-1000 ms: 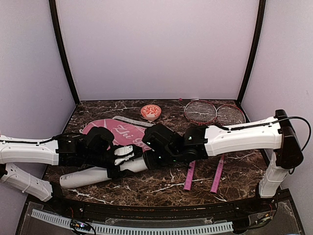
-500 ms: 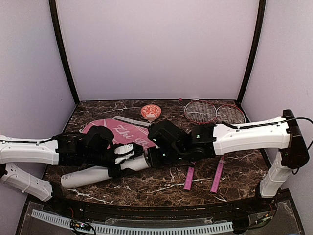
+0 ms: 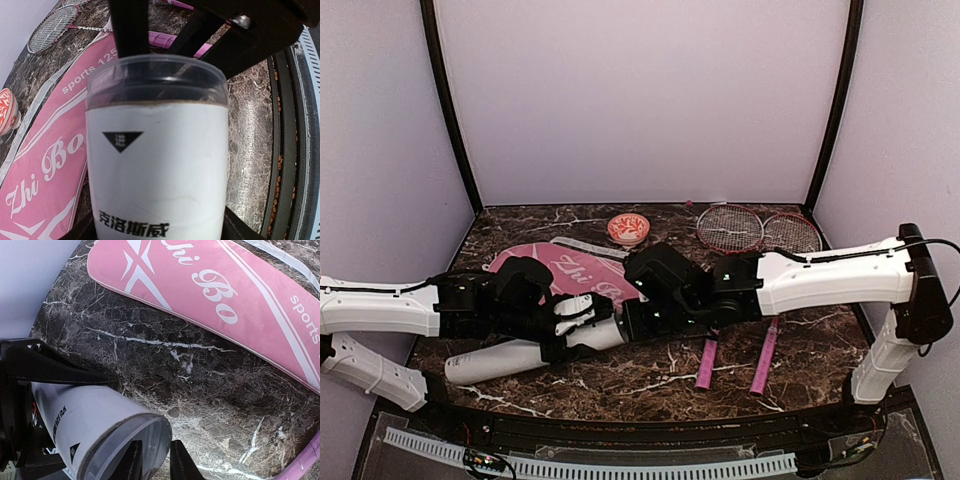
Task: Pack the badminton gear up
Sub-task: Place the tube cap in the shuttle tube, then press the tube cap onto the shuttle tube.
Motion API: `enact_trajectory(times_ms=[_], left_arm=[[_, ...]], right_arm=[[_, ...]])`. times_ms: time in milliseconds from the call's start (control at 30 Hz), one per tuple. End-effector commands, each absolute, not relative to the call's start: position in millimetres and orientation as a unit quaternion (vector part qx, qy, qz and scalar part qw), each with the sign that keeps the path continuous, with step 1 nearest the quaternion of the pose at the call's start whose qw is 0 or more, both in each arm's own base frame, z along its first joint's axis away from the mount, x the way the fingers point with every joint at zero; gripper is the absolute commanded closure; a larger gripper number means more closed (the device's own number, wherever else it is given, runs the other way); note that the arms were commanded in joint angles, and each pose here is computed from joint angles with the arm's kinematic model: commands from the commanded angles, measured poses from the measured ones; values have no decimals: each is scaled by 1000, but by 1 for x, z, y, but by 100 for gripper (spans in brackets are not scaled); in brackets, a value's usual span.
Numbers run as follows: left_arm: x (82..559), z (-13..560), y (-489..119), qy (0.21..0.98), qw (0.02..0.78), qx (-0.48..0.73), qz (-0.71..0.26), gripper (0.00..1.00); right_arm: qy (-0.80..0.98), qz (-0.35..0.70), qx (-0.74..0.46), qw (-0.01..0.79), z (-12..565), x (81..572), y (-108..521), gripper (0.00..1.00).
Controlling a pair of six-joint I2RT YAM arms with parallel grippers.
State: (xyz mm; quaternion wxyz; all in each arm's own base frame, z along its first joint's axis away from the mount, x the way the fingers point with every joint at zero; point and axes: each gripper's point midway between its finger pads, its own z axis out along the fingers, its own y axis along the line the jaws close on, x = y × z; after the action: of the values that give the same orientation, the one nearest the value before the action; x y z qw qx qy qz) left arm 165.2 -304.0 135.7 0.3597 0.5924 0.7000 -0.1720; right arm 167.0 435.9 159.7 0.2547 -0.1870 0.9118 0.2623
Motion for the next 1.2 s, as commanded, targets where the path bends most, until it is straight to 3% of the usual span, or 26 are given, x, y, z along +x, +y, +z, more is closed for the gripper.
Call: enact_trajectory(times_ms=[0,633,1167], left_arm=[[169,180,-331,661,421,582,-217,31],[166,174,-334,659,408,591,-224,32],[164,177,-340,658,408,585,-243,33]], right_arm=[[872,365,-215,247,188,151,480,80],[870,365,-236,235,187,149,481,81],[866,381,-261,192,171,135,513,95]])
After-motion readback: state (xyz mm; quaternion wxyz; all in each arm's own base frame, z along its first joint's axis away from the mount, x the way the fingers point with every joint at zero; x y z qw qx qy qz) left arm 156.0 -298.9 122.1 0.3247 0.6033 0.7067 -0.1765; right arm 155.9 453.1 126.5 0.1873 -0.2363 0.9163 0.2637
